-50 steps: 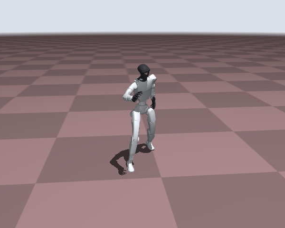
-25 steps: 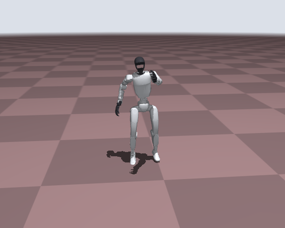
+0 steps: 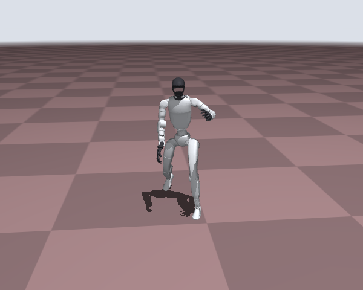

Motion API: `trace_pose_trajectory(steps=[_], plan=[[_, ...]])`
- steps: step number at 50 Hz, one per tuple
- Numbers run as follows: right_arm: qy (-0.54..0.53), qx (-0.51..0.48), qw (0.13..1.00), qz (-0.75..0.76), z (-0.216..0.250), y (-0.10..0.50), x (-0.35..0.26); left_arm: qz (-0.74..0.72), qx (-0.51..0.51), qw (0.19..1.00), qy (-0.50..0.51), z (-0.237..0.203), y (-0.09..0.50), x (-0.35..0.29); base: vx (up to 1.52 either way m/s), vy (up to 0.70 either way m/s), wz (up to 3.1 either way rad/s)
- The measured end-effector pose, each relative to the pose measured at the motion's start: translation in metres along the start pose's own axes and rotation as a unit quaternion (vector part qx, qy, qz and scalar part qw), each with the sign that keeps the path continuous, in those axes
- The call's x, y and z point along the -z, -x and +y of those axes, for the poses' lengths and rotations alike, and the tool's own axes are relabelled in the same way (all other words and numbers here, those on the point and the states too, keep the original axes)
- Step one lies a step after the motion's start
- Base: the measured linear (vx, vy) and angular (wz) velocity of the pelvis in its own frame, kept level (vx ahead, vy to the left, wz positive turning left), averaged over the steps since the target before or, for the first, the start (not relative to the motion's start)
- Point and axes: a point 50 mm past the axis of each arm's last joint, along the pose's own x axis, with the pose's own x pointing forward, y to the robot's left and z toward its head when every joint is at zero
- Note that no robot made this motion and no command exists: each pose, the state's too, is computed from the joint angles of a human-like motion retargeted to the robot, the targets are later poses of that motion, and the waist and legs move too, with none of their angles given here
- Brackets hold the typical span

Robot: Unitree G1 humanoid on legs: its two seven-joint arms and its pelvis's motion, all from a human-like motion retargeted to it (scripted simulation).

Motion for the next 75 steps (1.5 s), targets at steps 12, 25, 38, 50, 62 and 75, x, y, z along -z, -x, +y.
trace_pose_trajectory(steps=[12, 25, 38, 50, 62, 75], plan=[[-0.041, 0.205, 0.706, -0.677, -0.079, 0.244, -0.433, 0.853, 0.225, 0.472, -0.007, -0.046, 0.552, 0.091, 0.00, -0.04, 1.85], [-0.132, 0.426, 0.520, -0.729, -0.237, 0.407, -0.444, 0.851, 0.288, 0.436, -0.062, -0.008, 0.584, 0.054, -0.18, 0.08, 1.64], [-0.038, 0.412, 0.766, -0.492, -0.204, 0.155, -0.364, 0.774, 0.299, 0.554, -0.074, -0.066, 0.549, 0.076, -0.06, 0.10, 0.10], [-0.020, 0.377, 0.763, -0.525, -0.224, 0.159, -0.352, 0.864, 0.131, 0.486, 0.016, -0.048, 0.573, 0.062, -0.06, 0.04, -0.03], [-0.010, 0.267, 0.803, -0.533, -0.163, 0.106, -0.246, 0.848, 0.091, 0.519, 0.058, -0.092, 0.548, 0.076, 0.02, 0.01, -0.16], [0.183, 0.176, 0.965, -0.061, -0.077, 0.110, 0.133, 0.384, -0.242, 0.886, 0.091, -0.128, 0.135, 0.125, 0.21, -0.05, -0.59]])
